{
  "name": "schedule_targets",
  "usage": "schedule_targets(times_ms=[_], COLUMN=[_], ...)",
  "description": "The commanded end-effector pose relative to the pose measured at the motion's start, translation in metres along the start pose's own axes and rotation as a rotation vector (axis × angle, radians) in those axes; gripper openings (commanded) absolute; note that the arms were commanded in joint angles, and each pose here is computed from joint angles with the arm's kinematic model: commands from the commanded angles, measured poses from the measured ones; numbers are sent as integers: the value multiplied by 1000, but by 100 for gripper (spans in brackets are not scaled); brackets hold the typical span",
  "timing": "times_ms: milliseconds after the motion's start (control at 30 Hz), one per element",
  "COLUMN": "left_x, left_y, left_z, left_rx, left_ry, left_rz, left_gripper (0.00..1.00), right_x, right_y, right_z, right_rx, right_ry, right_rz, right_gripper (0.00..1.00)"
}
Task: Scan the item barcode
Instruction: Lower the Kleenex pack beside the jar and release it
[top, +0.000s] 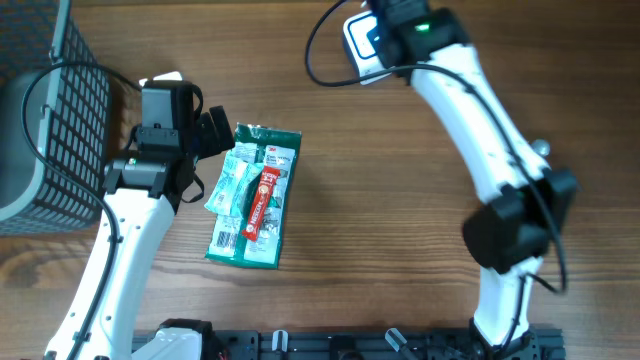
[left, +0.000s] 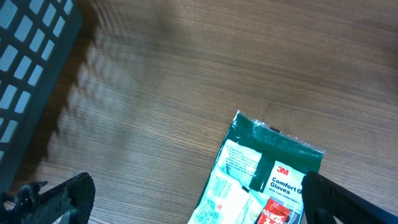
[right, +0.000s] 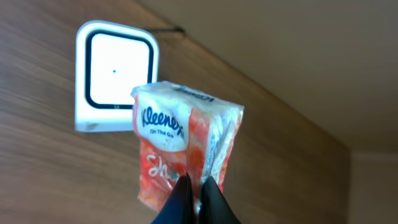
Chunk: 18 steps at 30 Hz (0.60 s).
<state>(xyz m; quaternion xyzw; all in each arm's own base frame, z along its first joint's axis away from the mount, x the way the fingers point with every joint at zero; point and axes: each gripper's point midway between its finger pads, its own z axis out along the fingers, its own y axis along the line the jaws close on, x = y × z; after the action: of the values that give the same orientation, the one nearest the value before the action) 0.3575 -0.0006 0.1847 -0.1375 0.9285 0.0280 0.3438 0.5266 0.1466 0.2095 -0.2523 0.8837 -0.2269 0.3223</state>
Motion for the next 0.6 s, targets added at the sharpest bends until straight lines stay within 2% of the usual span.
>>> schedule_targets(times_ms=[0, 167, 300, 433, 567], left_x=[-6, -6, -6, -6, -6], left_y=[1, 1, 1, 1, 1], left_z=[-3, -3, -3, -3, -3], left_rx=[-3, -3, -3, -3, -3], left_ry=[-18, -18, -18, -18, -18], left_rz=[-23, -23, -23, -23, -23], left_gripper=[100, 100, 100, 100, 100], right_x=[-3, -9, -12, -15, -1], right_y=[21, 35, 35, 9, -22], right_z=[38, 78, 78, 38, -42], right_rx=[118, 215, 214, 214, 95], right_ry=[40, 34, 10, 5, -10], right_rz=[-176, -189, -99, -62, 140], right_gripper=[4, 4, 4, 4, 4])
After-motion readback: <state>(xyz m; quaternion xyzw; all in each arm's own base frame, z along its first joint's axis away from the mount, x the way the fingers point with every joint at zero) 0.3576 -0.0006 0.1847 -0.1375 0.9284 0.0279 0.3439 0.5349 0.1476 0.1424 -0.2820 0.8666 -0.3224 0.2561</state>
